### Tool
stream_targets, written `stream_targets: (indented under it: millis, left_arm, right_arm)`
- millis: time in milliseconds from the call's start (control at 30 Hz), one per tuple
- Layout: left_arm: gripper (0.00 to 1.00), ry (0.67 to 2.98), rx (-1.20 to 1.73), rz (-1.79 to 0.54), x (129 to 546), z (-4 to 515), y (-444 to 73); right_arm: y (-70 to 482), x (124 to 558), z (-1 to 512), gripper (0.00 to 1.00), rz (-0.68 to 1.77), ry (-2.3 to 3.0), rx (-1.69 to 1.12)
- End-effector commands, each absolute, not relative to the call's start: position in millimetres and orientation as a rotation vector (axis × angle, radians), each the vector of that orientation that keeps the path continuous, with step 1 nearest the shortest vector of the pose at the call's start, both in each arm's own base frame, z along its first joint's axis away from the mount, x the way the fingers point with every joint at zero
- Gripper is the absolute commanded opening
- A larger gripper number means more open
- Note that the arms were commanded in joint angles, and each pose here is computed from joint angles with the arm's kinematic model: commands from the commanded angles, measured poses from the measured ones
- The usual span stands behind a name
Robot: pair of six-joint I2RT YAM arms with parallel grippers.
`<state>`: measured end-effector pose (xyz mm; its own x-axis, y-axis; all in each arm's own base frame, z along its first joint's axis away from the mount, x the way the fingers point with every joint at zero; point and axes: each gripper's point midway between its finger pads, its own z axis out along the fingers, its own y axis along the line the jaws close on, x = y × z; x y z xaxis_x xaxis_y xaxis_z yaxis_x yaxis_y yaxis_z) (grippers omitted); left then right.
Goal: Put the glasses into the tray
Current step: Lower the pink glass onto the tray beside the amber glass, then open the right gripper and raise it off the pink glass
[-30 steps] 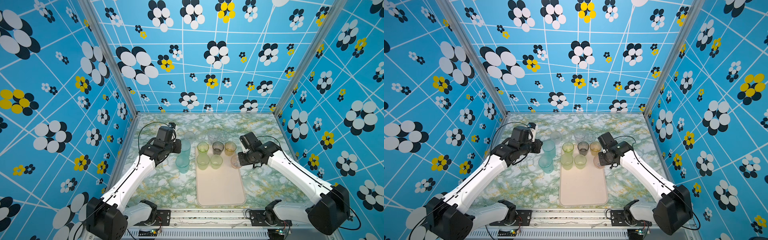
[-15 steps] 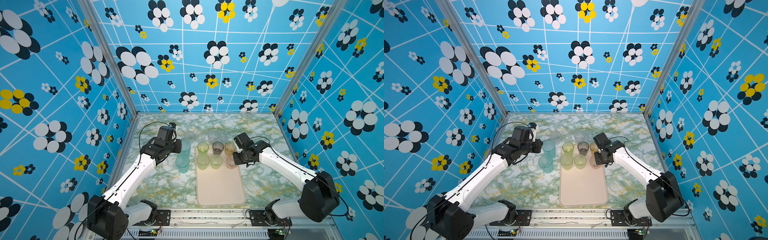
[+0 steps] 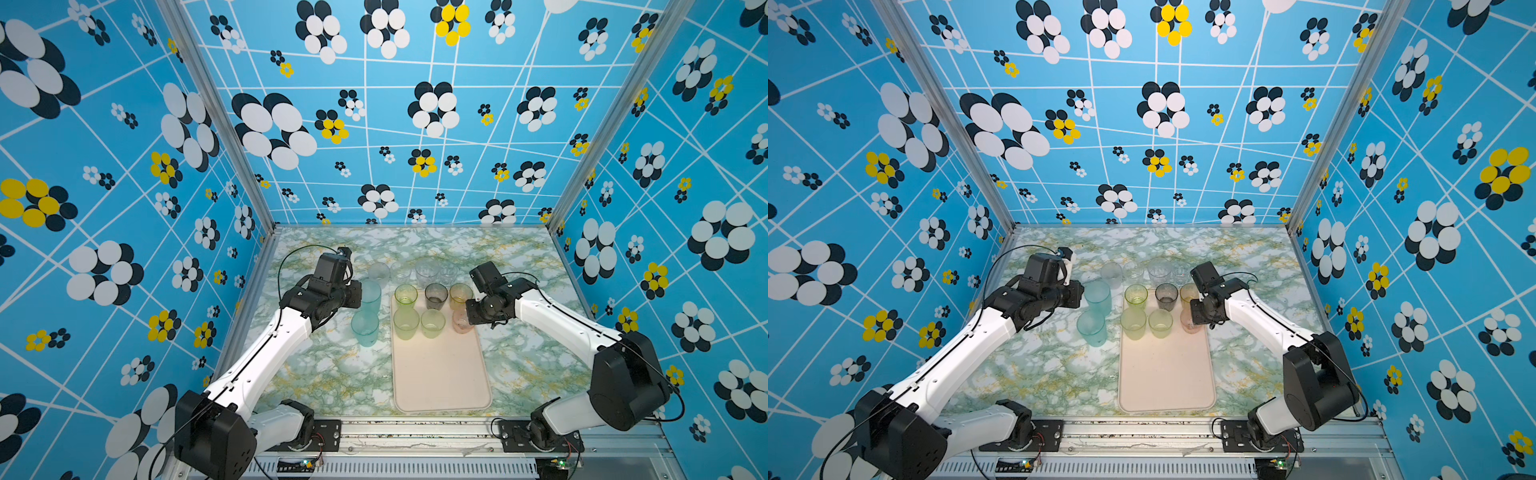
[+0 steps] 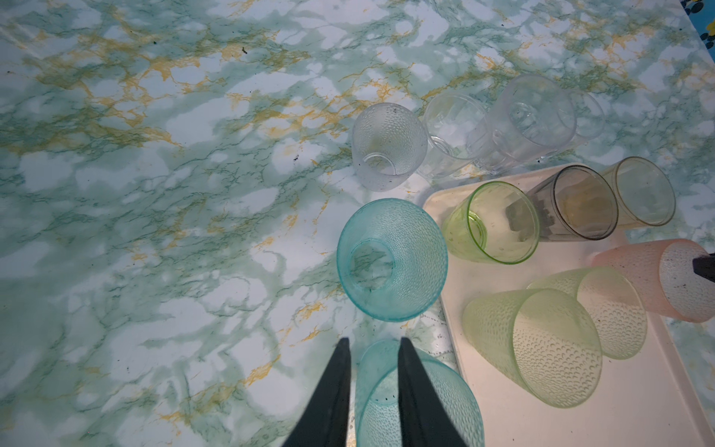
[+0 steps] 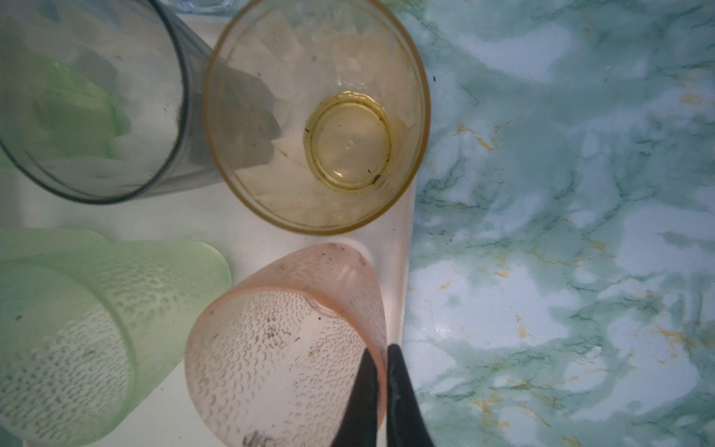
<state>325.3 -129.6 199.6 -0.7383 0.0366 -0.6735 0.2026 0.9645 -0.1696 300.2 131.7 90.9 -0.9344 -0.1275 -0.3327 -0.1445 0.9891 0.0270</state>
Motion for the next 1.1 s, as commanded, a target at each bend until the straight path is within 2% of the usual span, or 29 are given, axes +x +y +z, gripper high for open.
stream_targets:
  millis: [0, 233, 433, 1067]
  left_arm:
    - [0.25, 2.373, 0.19, -0.285, 324.4, 209.5, -129.2]
    - [0.26, 2.384, 0.191, -0.277, 323.4, 207.9, -128.2]
    - [0.26, 2.387, 0.19, -0.273, 323.1, 207.4, -127.6]
    - [0.26, 2.384, 0.191, -0.284, 324.2, 205.4, -129.6]
  right_arm:
    - [136.2, 303.6, 89.2, 0.06, 0.107, 2.802, -0.197]
    - [132.1, 302.6, 85.3, 0.11, 0.101, 2.819, -0.179]
    - [130.2, 302.2, 85.5, 0.18, 0.099, 2.819, -0.172]
    - [133.4, 301.3, 104.4, 0.25, 0.147, 2.774, -0.19]
